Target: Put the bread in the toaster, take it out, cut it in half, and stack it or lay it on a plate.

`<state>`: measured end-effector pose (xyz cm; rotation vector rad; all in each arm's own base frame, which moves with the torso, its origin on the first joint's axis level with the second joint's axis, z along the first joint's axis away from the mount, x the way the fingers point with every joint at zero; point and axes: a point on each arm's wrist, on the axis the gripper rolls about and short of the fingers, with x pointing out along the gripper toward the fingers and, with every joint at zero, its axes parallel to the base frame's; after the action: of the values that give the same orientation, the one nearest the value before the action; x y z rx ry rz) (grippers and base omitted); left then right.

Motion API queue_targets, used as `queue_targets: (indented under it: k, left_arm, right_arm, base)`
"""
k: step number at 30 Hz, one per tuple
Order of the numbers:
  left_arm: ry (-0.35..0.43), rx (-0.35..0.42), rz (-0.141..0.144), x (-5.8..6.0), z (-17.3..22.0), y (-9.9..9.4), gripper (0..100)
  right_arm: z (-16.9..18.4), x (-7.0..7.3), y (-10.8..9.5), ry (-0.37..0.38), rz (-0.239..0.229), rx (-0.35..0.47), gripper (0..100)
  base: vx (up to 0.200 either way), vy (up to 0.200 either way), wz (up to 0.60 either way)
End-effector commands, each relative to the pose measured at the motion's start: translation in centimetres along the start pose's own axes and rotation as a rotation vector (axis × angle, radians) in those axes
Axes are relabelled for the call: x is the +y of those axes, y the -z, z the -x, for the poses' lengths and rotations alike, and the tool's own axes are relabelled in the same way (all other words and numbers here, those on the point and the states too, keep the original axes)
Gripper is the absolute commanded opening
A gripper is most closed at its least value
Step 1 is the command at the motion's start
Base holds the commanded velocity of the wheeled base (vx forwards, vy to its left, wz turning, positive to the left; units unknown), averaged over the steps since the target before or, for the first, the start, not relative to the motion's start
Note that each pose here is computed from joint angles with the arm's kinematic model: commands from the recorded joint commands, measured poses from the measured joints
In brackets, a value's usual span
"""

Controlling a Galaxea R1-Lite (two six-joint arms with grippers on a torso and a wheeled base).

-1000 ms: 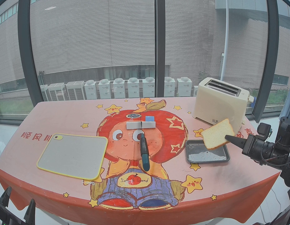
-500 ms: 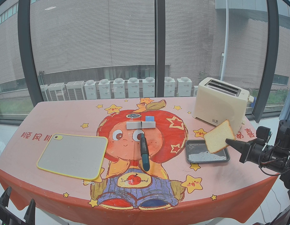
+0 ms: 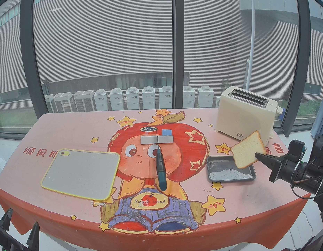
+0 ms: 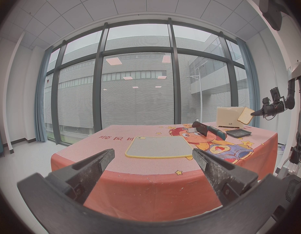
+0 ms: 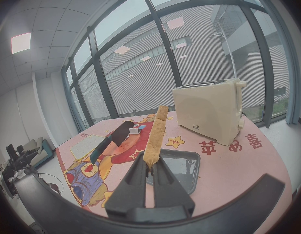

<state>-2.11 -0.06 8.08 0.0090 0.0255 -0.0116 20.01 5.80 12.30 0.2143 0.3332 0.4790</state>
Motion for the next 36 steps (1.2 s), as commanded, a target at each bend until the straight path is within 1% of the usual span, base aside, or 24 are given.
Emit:
queue_targets:
  k: [1, 3, 5, 6, 9, 14, 15, 17, 18, 19, 21, 22, 23, 25, 28, 36]
  left_arm:
    - [0.001, 0.019, 0.000, 0.0, -0.1, 0.5, 100]
    - [-0.001, 0.019, 0.001, 0.0, -0.1, 0.5, 100]
    - [-0.001, 0.019, 0.001, 0.0, -0.1, 0.5, 100]
    - [-0.001, 0.019, 0.001, 0.0, -0.1, 0.5, 100]
    - [-0.001, 0.019, 0.001, 0.0, -0.1, 0.5, 100]
    - [-0.001, 0.019, 0.001, 0.0, -0.1, 0.5, 100]
    - [-0.001, 0.019, 0.001, 0.0, -0.1, 0.5, 100]
    - [-0.001, 0.019, 0.001, 0.0, -0.1, 0.5, 100]
    - [-0.001, 0.019, 0.001, 0.0, -0.1, 0.5, 100]
    - [-0.001, 0.019, -0.001, 0.0, -0.1, 0.5, 100]
    - [-0.001, 0.019, 0.001, 0.0, -0.1, 0.5, 100]
    - [-0.001, 0.019, 0.001, 0.0, -0.1, 0.5, 100]
    - [-0.001, 0.019, 0.001, 0.0, -0.1, 0.5, 100]
    - [-0.001, 0.019, 0.001, 0.0, -0.1, 0.5, 100]
    - [0.001, 0.019, 0.000, 0.0, -0.1, 0.5, 100]
    - [-0.001, 0.019, -0.001, 0.0, -0.1, 0.5, 100]
  right_arm:
    - [0.2, 0.1, -0.4, -0.006, 0.007, -0.019, 0]
    - [0.2, 0.1, -0.4, -0.007, 0.012, -0.016, 0]
    - [0.1, 0.2, -0.5, -0.013, 0.036, -0.016, 0]
    - [0.1, 0.2, -0.5, -0.013, 0.036, -0.016, 0]
    - [0.0, 0.2, -0.7, -0.030, 0.085, -0.019, 0]
    - [-0.5, 0.3, -1.4, -0.033, 0.152, -0.039, 0]
    - [-0.5, 0.3, -1.5, -0.032, 0.157, -0.036, 0]
    - [-0.6, 0.2, -1.4, -0.030, 0.184, -0.023, 0]
    - [-0.6, 0.2, -1.4, -0.030, 0.186, -0.023, 0]
    - [-0.5, 0.2, -1.3, -0.026, 0.209, -0.006, 0]
    - [-0.5, 0.2, -1.1, -0.025, 0.237, 0.001, 0]
    - [-0.5, 0.2, -1.1, -0.025, 0.237, 0.001, 0]
    - [-0.5, 0.2, -1.1, -0.024, 0.266, 0.000, 0]
    - [-0.5, 0.1, -1.1, -0.025, 0.299, 0.001, 0]
    - [-0.5, 0.2, -1.2, -0.025, 0.311, 0.000, 0]
    - [-0.6, 0.3, -1.5, -0.029, 0.315, -0.013, 0]
  base:
    - [0.000, 0.000, 0.00]
    - [0.000, 0.000, 0.00]
    - [0.000, 0.000, 0.00]
    - [0.000, 0.000, 0.00]
    - [0.000, 0.000, 0.00]
    - [0.000, 0.000, 0.00]
    - [0.000, 0.000, 0.00]
    - [0.000, 0.000, 0.00]
    - [0.000, 0.000, 0.00]
    - [0.000, 0.000, 0.00]
    - [0.000, 0.000, 0.00]
    - [0.000, 0.000, 0.00]
    - [0.000, 0.000, 0.00]
    - [0.000, 0.000, 0.00]
    - [0.000, 0.000, 0.00]
    - [0.000, 0.000, 0.00]
